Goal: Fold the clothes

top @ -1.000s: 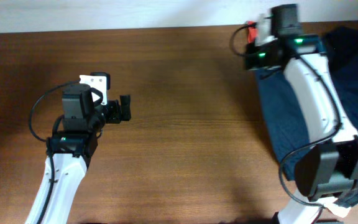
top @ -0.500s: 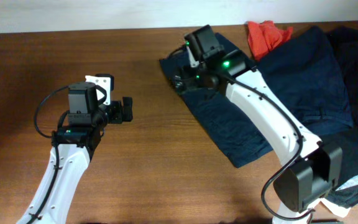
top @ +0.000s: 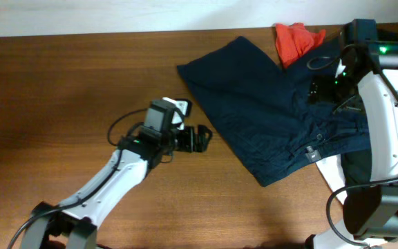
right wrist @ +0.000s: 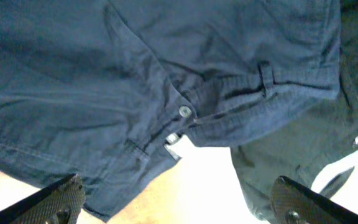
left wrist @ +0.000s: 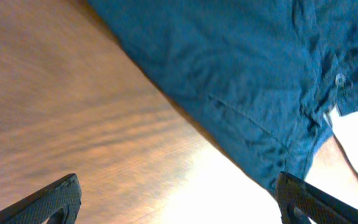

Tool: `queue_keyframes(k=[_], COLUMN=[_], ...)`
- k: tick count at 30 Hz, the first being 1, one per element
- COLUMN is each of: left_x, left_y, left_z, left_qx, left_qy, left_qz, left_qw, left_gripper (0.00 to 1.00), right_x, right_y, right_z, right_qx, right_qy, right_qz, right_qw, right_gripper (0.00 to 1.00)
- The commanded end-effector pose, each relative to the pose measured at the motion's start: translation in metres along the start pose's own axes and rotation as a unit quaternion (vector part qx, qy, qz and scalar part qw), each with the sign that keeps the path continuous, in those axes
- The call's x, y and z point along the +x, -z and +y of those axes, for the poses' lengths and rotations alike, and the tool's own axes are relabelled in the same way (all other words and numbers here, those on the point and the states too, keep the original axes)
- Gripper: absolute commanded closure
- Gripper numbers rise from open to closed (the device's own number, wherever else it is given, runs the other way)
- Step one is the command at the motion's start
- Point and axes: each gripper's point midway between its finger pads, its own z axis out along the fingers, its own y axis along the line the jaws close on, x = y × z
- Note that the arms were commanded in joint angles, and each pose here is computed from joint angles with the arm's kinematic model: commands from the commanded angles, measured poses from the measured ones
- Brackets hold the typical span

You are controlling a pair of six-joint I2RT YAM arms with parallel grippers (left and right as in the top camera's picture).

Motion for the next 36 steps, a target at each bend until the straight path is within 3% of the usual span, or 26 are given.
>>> queue_keyframes(k=[1, 6, 11, 14, 19, 21, 22, 23, 24, 26, 28, 29, 30, 31, 32, 33, 36], left_x=[0.024, 0.075, 0.114, 0.114, 0.109, 0.111, 0.112, 0.111, 0.110, 0.106, 0.111, 0.112, 0.110, 0.106, 0.105, 0.108, 0.134], left_y=[-0.010, -0.034, -0.057, -0.074, -0.111, -0.125, -0.128, -0.129, -0.131, -0.133, -0.123, -0.114, -0.108, -0.106, -0.105, -0.107, -0.113], left_z=[-0.027, -0.056, -0.063, -0.092, -0.119, -0.132, -0.135, -0.132, -0.125, -0.109, -0.113, -0.121, -0.123, -0.120, -0.117, -0.111, -0.078], left_qx=[0.038, 0.050, 0.034, 0.109, 0.159, 0.184, 0.191, 0.184, 0.171, 0.155, 0.191, 0.222, 0.237, 0.234, 0.228, 0.211, 0.111], left_qy=[0.003, -0.023, 0.060, 0.061, 0.124, 0.140, 0.135, 0.137, 0.132, 0.122, 0.132, 0.133, 0.136, 0.141, 0.144, 0.152, 0.193], left_qz=[0.049, 0.124, 0.182, 0.181, 0.146, 0.135, 0.130, 0.126, 0.119, 0.117, 0.158, 0.181, 0.189, 0.187, 0.187, 0.190, 0.219], left_qw=[0.998, 0.991, 0.981, 0.975, 0.969, 0.963, 0.964, 0.965, 0.969, 0.973, 0.960, 0.949, 0.943, 0.944, 0.945, 0.947, 0.950], left_gripper=[0.01, 0.01, 0.01, 0.01, 0.05, 0.36, 0.60, 0.75, 0.99, 0.99, 0.98, 0.85, 0.65, 0.54, 0.36, 0.01, 0.01], right_x=[0.007, 0.024, 0.026, 0.026, 0.025, 0.026, 0.027, 0.028, 0.028, 0.028, 0.027, 0.027, 0.027, 0.026, 0.027, 0.027, 0.027], right_y=[0.007, 0.009, 0.009, 0.009, 0.009, 0.009, 0.009, 0.009, 0.009, 0.009, 0.009, 0.009, 0.009, 0.009, 0.009, 0.009, 0.009], right_z=[-0.006, -0.007, -0.007, -0.007, -0.007, -0.007, -0.008, -0.008, -0.008, -0.008, -0.008, -0.008, -0.008, -0.008, -0.008, -0.008, -0.008], right_qx=[0.005, 0.003, 0.002, 0.003, 0.002, 0.003, 0.004, 0.004, 0.004, 0.004, 0.004, 0.004, 0.004, 0.004, 0.004, 0.004, 0.004], right_qy=[-0.005, -0.002, -0.002, -0.004, -0.006, -0.005, -0.005, -0.005, -0.005, -0.005, -0.005, -0.005, -0.005, -0.006, -0.005, -0.005, -0.005], right_qz=[0.008, 0.040, 0.043, 0.043, 0.042, 0.044, 0.046, 0.047, 0.047, 0.047, 0.047, 0.046, 0.046, 0.045, 0.045, 0.045, 0.045], right_qw=[1.000, 0.999, 0.999, 0.999, 0.999, 0.999, 0.999, 0.999, 0.999, 0.999, 0.999, 0.999, 0.999, 0.999, 0.999, 0.999, 0.999], right_gripper=[0.01, 0.01, 0.01, 0.01, 0.01, 0.01, 0.01, 0.01, 0.01, 0.01, 0.01, 0.01, 0.01, 0.01, 0.01, 0.01, 0.01])
